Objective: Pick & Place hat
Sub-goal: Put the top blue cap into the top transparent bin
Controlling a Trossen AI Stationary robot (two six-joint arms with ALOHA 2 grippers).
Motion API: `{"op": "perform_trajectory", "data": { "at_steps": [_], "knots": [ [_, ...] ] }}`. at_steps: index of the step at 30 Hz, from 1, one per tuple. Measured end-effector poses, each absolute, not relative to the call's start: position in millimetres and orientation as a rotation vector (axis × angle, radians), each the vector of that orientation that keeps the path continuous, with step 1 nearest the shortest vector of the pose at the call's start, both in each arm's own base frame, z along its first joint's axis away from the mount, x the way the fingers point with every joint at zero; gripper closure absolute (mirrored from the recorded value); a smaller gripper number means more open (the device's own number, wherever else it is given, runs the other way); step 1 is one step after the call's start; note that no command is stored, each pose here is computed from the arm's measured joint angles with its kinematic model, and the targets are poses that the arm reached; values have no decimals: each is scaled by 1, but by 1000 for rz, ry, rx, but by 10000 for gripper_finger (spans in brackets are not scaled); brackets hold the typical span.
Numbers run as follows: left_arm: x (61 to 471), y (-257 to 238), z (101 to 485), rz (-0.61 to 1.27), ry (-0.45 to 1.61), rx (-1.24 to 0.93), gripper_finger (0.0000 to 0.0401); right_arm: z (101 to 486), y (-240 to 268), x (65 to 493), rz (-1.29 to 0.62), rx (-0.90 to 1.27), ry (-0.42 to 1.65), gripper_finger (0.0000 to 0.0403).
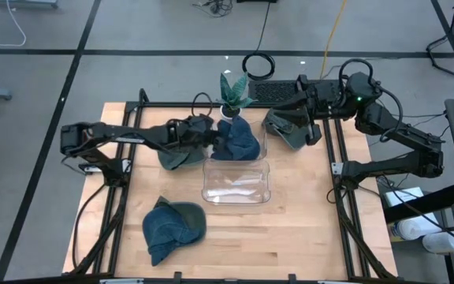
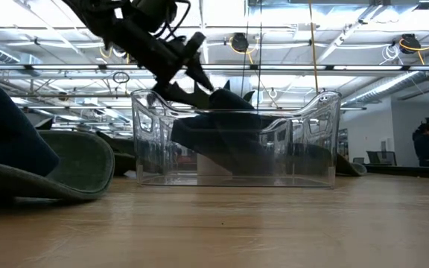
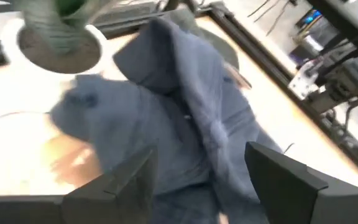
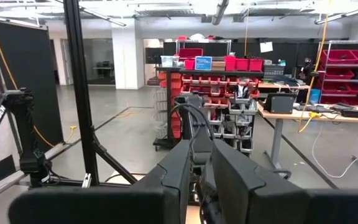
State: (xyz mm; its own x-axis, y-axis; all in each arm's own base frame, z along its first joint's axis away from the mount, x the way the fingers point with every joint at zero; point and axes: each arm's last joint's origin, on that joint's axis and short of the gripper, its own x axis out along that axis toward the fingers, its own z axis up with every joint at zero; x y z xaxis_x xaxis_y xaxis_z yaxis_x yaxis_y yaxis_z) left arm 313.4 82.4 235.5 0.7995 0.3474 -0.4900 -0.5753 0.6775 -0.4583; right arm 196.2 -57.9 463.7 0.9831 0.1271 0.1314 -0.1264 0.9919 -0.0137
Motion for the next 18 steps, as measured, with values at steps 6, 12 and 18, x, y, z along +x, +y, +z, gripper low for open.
{"op": "perform_trajectory", "data": {
  "at_steps": [6, 12, 18],
  "knots": [
    [296, 80, 254, 547, 394, -609, 173, 465, -58, 196, 125, -26, -145, 344],
    [280, 76, 271, 533, 395, -565, 193, 466, -58, 196, 124, -32, -159, 344],
    [279, 73, 283, 416, 325, -610, 215, 466, -58, 196, 123, -40, -160, 344]
  ]
}}
